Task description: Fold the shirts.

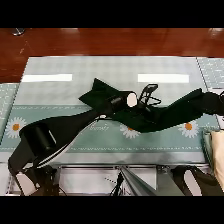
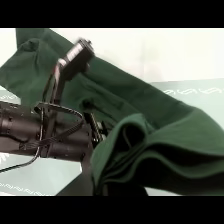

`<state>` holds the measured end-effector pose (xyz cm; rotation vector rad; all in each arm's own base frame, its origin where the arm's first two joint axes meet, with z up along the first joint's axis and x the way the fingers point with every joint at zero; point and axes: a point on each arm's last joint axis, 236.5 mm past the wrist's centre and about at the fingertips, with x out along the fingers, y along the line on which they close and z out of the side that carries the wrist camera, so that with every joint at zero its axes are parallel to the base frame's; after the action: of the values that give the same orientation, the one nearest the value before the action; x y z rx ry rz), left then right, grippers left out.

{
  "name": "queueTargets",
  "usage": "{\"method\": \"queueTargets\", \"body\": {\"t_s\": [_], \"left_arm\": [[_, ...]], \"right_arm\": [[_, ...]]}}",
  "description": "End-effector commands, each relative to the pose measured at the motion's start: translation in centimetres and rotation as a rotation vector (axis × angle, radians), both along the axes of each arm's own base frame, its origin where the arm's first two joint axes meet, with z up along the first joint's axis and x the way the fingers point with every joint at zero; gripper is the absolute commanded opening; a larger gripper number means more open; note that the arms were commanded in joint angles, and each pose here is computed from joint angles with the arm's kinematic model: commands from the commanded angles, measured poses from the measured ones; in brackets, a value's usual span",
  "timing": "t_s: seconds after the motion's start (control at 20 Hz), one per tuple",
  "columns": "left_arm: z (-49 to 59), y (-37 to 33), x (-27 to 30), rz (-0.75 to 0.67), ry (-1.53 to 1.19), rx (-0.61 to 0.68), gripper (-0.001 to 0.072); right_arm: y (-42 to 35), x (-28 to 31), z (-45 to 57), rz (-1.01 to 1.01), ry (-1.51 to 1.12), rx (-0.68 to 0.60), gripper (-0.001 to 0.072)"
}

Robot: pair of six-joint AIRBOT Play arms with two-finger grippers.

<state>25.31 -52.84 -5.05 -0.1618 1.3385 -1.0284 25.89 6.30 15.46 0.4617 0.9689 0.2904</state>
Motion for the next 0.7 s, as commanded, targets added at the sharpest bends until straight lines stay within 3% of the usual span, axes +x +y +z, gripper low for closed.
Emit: {"method": "queueTargets", "body": {"t_s": [0.0,0.35,0.65], "left_arm": [[1.3,1.0,1.2,-0.006,0.002,-0.01,0.0027],[11.8,21.1,13.5,0.265,-0.14,0.013,0.0027],[15.5,40.7,9.5,0.643,-0.314,0.111,0.0028]], "right_arm": [[0.2,0.0,0.2,0.0,-0.005,0.008,0.0021],[5.1,1.5,-0.1,0.124,-0.012,0.069,0.002],[15.9,7.4,-2.5,0.321,0.009,0.121,0.0021]]}}
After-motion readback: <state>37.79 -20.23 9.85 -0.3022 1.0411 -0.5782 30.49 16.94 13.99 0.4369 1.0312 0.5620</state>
